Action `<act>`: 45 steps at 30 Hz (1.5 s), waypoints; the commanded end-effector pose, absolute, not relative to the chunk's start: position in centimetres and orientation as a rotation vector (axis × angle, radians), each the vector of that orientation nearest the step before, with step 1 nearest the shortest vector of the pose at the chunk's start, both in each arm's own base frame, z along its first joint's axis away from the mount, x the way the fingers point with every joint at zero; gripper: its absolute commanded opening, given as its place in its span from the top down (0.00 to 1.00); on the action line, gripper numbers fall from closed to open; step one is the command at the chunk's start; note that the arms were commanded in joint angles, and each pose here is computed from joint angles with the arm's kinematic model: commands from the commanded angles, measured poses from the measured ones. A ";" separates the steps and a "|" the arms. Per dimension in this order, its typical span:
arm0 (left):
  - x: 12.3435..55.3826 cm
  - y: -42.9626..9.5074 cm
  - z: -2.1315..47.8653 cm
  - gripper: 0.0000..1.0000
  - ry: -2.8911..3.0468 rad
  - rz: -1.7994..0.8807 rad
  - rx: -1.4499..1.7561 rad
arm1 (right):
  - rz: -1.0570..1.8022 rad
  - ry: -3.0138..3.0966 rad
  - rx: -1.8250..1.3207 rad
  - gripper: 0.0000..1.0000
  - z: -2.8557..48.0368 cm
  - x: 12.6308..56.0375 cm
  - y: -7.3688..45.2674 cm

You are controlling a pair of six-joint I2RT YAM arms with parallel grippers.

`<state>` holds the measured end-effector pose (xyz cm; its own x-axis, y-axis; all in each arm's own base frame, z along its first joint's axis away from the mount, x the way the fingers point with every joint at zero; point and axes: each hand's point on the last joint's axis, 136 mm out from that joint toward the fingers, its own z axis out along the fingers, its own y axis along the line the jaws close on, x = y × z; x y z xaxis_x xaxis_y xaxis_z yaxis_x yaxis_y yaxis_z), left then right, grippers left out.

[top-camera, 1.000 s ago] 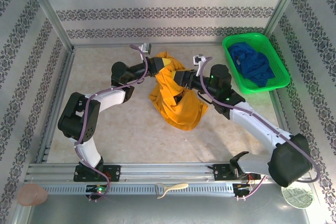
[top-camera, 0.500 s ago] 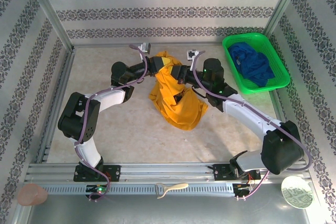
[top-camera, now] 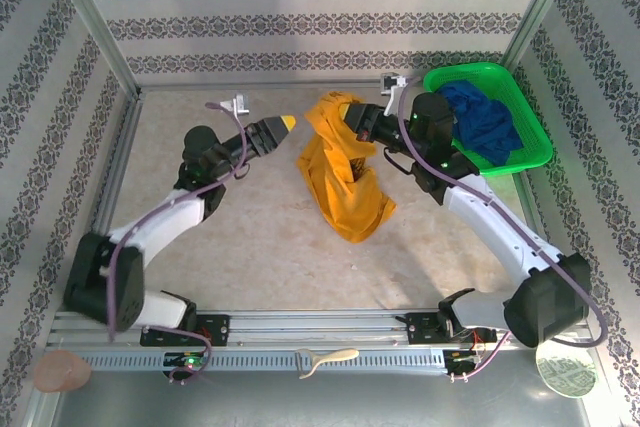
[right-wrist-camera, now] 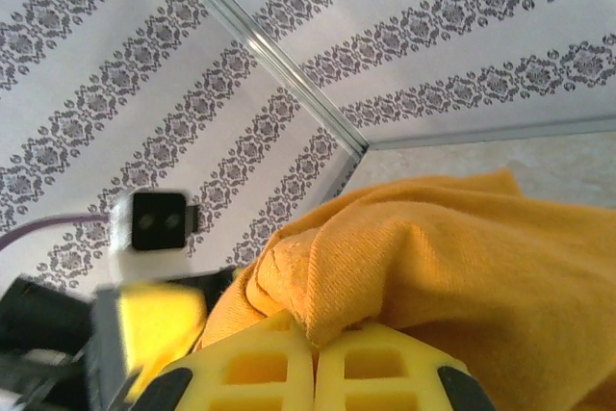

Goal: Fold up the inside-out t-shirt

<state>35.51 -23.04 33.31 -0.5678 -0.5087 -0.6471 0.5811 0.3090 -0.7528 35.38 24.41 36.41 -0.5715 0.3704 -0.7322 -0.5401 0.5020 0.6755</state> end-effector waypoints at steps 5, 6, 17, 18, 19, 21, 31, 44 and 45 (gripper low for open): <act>31.2 -27.8 29.3 0.32 1.745 -0.982 0.295 | 1.155 1.807 -0.128 1.00 37.6 34.7 24.2; 31.4 -28.5 29.0 0.31 1.750 -0.981 0.302 | 1.153 1.815 -0.127 1.00 37.4 34.6 24.3; 39.5 -24.6 21.2 1.00 1.931 -0.853 0.077 | 1.155 1.824 -0.084 1.00 38.2 33.0 21.5; 40.1 -23.2 20.8 1.00 1.944 -0.864 0.055 | 1.152 1.820 -0.078 1.00 38.5 32.8 20.9; 40.5 -22.3 20.6 1.00 1.956 -0.867 0.042 | 1.153 1.818 -0.081 1.00 38.8 32.6 20.5; 40.7 -21.2 20.4 1.00 1.978 -0.882 0.059 | 1.156 1.815 -0.086 1.00 39.2 32.4 20.2; 43.1 -19.1 17.2 0.56 2.164 -0.779 0.096 | 1.381 1.700 -0.061 1.00 42.5 31.5 21.6; 32.4 -21.1 30.7 0.22 1.912 -0.937 0.225 | 1.234 1.845 0.015 1.00 37.1 33.9 22.8; 31.9 -22.0 31.7 0.22 1.892 -0.949 0.256 | 1.230 1.851 0.012 1.00 36.8 33.8 23.0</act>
